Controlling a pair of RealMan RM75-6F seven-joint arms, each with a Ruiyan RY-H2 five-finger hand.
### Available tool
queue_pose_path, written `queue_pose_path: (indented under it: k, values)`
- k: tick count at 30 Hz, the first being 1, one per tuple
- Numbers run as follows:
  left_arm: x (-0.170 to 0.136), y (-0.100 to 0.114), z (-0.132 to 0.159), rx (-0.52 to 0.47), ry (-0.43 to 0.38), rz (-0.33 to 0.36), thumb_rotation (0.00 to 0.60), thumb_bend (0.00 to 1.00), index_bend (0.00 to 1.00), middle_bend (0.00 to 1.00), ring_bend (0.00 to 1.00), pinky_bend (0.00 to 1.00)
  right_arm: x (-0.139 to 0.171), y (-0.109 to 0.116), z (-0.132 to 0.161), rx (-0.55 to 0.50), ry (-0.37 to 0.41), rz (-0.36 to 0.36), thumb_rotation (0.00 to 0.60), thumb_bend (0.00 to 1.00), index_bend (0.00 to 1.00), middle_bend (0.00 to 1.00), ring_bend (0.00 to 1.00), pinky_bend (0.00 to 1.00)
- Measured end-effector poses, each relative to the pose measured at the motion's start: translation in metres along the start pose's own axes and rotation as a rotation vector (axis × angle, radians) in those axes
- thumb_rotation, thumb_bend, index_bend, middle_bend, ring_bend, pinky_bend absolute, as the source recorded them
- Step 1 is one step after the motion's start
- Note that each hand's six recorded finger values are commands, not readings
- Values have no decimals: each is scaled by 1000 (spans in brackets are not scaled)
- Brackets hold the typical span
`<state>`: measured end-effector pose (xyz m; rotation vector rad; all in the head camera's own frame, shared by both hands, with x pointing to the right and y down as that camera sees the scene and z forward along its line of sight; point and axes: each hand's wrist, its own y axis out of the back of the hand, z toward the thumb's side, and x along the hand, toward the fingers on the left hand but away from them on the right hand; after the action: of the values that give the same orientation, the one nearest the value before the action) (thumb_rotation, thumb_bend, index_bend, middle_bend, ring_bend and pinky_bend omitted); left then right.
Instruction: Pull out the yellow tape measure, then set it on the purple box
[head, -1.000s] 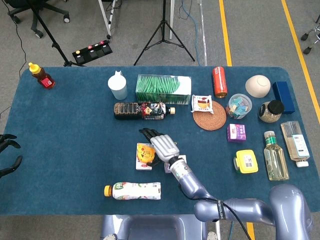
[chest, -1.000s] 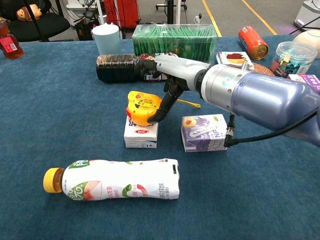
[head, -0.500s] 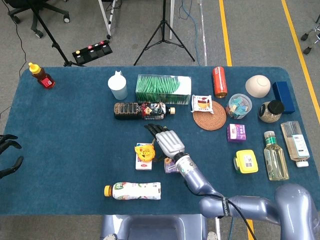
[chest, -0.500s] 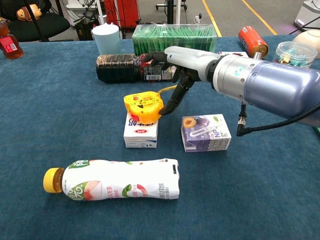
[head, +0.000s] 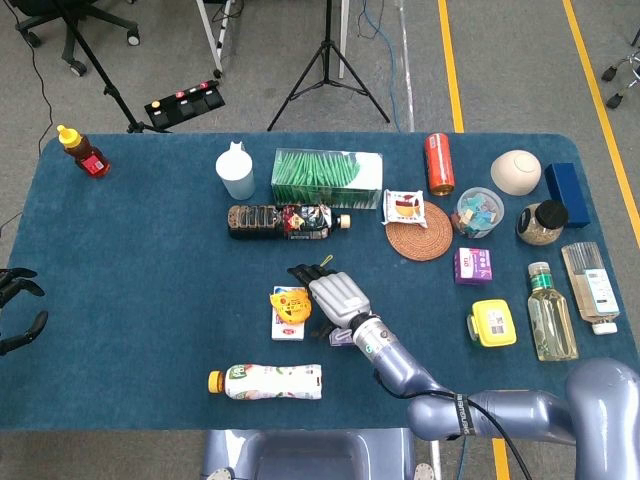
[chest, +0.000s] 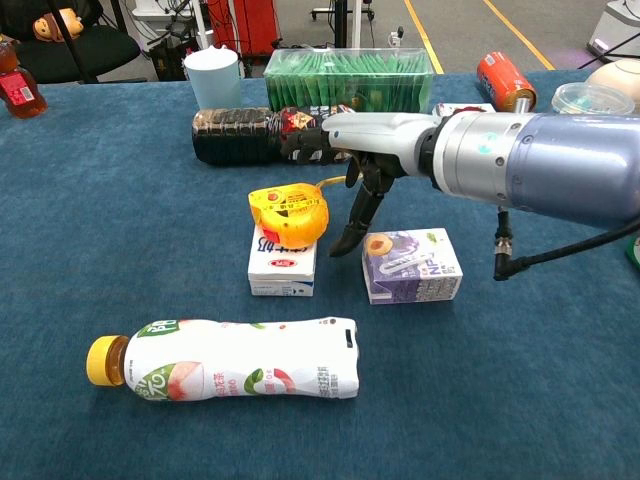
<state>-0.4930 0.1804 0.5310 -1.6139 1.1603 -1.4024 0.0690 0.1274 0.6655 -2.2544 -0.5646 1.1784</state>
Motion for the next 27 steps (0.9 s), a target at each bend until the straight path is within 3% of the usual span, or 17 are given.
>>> queue_pose_path:
  k: [14, 27]
  values:
    - [0, -3, -4, -9, 5, -4, 600, 327, 430, 304, 220, 279, -6, 3, 6, 3, -26, -27, 600, 164, 237, 209, 225, 328]
    - [1, -5, -9, -16, 4, -3, 600, 327, 430, 304, 220, 278, -8, -3, 15, 8, -49, -12, 600, 169, 260, 233, 252, 371]
